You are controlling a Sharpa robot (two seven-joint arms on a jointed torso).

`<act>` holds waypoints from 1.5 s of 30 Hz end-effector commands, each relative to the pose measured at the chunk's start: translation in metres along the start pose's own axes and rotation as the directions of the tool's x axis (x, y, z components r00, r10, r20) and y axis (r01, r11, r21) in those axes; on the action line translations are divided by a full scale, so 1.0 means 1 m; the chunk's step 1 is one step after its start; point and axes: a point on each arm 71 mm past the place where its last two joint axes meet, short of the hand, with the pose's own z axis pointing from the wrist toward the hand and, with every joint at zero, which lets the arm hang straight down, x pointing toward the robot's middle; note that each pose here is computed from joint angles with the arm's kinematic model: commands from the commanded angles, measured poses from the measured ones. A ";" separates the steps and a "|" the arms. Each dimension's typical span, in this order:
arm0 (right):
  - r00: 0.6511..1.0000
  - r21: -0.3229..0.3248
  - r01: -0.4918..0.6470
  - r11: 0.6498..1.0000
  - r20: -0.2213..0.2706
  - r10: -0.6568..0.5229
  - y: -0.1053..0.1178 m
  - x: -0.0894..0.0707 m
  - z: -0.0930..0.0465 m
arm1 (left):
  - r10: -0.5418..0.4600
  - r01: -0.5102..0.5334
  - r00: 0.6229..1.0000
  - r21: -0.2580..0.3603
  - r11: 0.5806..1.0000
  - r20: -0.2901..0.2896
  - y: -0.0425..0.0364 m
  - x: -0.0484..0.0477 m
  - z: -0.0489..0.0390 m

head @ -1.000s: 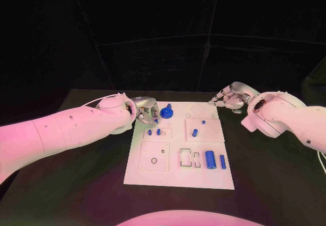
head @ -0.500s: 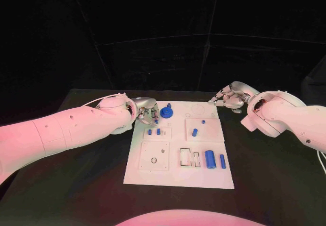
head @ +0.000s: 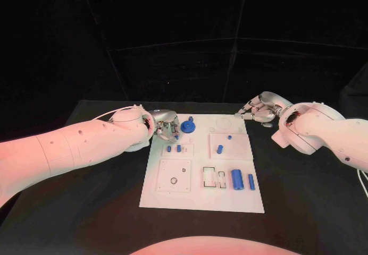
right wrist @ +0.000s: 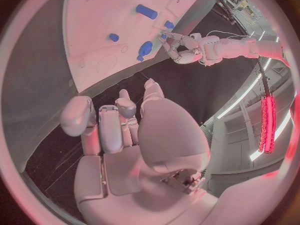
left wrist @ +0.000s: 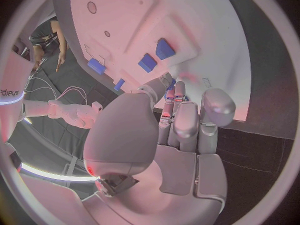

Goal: Assemble the parts on the task board

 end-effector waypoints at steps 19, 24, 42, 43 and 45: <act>1.000 -0.004 0.005 1.000 -0.001 -0.005 0.000 -0.001 0.000 | -0.001 0.001 1.000 -0.022 1.000 -0.005 0.0022 -0.0002 0.0005; 1.000 -0.002 0.005 1.000 0.000 -0.005 0.000 -0.002 0.000 | -0.002 0.001 1.000 -0.025 1.000 -0.003 0.0041 -0.0006 -0.0008; 0.936 -0.174 0.347 0.922 -0.003 -0.353 0.013 0.007 0.002 | -0.538 0.520 0.808 0.139 0.843 0.240 0.0407 -0.0302 -0.0318; 0.927 -0.182 0.369 0.911 0.000 -0.375 0.014 0.008 0.002 | -0.596 0.573 0.763 0.162 0.803 0.250 0.0428 -0.0321 -0.0335; 0.903 -0.202 0.423 0.883 0.007 -0.430 0.016 0.012 0.002 | -0.728 0.696 0.641 0.217 0.685 0.244 0.0465 -0.0348 -0.0367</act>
